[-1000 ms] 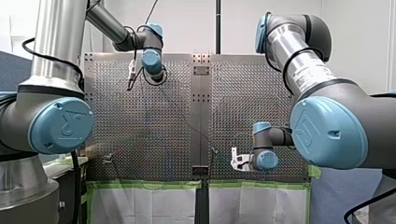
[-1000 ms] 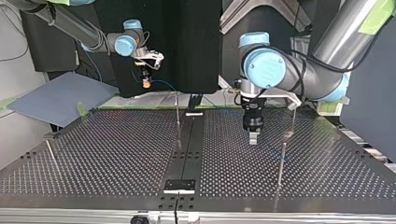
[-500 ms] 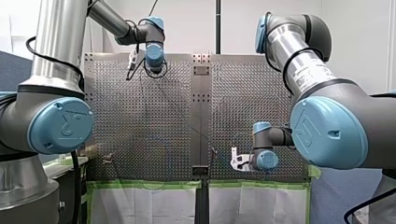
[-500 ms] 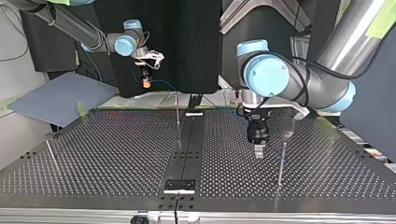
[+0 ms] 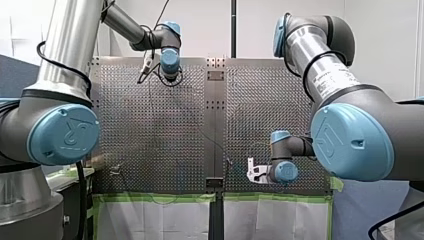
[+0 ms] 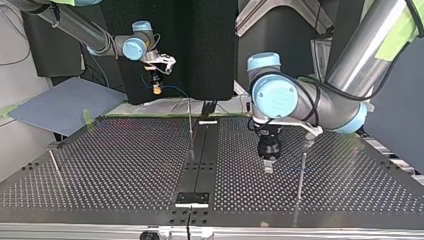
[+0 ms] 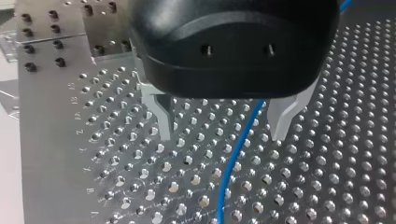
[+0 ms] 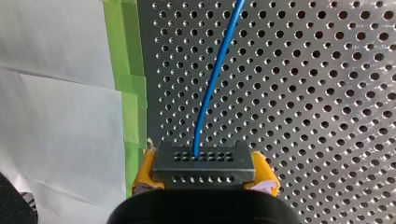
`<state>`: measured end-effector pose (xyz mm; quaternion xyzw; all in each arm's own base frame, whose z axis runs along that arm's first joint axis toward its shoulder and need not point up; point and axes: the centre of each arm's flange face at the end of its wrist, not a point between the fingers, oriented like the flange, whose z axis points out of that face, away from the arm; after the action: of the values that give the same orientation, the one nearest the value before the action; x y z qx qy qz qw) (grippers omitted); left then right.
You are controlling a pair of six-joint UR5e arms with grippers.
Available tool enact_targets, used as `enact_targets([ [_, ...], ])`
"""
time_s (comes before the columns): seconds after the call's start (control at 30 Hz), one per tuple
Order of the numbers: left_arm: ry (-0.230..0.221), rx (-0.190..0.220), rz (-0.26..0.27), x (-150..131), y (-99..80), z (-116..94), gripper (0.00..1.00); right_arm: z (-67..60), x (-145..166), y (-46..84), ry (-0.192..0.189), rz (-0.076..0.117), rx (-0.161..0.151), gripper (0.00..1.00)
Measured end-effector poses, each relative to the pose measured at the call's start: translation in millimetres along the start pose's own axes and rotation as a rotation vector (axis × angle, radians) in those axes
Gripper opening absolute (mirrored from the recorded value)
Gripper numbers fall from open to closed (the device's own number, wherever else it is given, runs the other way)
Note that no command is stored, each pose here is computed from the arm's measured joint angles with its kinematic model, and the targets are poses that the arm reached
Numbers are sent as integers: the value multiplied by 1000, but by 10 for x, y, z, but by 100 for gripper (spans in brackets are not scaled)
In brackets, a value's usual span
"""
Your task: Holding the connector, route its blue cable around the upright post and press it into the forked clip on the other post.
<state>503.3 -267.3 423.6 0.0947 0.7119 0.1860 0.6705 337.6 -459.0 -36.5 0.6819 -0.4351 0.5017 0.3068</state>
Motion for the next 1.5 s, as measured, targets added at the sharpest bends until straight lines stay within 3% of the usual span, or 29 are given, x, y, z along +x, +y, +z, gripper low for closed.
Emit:
enact_targets([
  [0.4, 12, -4, 74, -95, 68, 32, 98, 0, 0, -4, 1, 0, 1, 0],
  [0.67, 50, 15, 93, 99, -14, -25, 98, 0, 2, -5, 1, 1, 1, 0],
  [0.97, 153, 21, 161, 578, -314, 28, 98, -3, -2, -6, -2, 2, 1, 0],
  [1.3, 217, 47, 193, 1011, -636, 143, 98, -3, -3, -5, -2, 2, 1, 0],
  [1.5, 246, 73, 207, 1315, -842, 100, 98, 3, 4, -5, 4, 2, 1, 0],
])
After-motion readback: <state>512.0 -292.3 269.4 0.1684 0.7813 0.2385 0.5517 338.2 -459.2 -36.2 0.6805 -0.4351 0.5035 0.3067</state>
